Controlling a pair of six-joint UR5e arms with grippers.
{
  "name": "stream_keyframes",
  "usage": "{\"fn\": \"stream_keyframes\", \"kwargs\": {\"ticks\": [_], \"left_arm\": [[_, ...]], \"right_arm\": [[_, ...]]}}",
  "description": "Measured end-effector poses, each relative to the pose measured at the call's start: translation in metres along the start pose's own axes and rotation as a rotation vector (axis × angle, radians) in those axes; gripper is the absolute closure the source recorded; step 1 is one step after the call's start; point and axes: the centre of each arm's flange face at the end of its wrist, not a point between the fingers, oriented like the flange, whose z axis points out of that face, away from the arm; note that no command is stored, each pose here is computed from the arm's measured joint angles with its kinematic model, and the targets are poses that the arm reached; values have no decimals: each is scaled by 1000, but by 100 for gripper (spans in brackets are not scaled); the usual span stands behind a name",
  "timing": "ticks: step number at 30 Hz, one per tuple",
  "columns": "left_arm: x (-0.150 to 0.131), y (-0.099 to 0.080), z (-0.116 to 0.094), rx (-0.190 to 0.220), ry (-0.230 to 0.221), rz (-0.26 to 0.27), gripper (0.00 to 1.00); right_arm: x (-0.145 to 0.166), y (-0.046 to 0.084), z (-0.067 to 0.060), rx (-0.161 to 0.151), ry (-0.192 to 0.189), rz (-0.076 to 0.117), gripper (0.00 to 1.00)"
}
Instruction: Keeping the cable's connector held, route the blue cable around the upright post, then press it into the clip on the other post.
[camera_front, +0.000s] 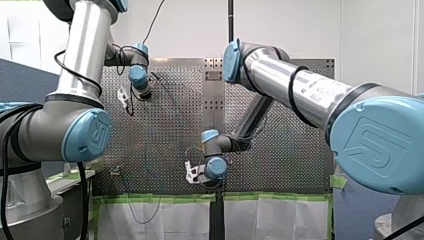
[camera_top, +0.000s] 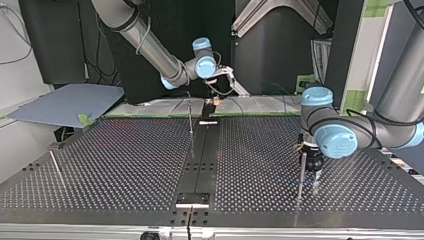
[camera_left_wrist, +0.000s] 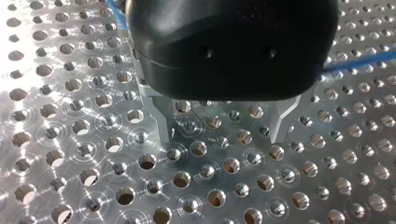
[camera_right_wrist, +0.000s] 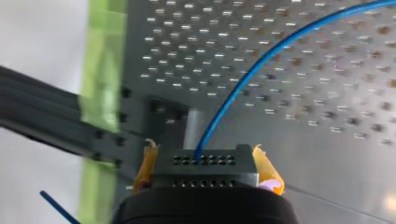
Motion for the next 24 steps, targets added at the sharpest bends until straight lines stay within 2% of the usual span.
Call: {"fn": "stream_keyframes", "kwargs": {"ticks": [3,8,11,17,24], "left_arm": [[0,1,0,-2,-1,-1,2],[-1,2,1,-3,-2,0,2],[-1,2,1,-4,-4,-1,2],[-2,3,1,-6,-4,-1,2],[-2,3,1,-7,-2,-1,2]], "right_arm": [[-26,1,0,-3,-24,9,100],[-55,12,-4,-16,-40,61,100],[-73,21,-7,-30,-51,86,100],[-128,32,-16,-53,-93,98,100],[-155,41,-17,-81,-77,107,100]]}}
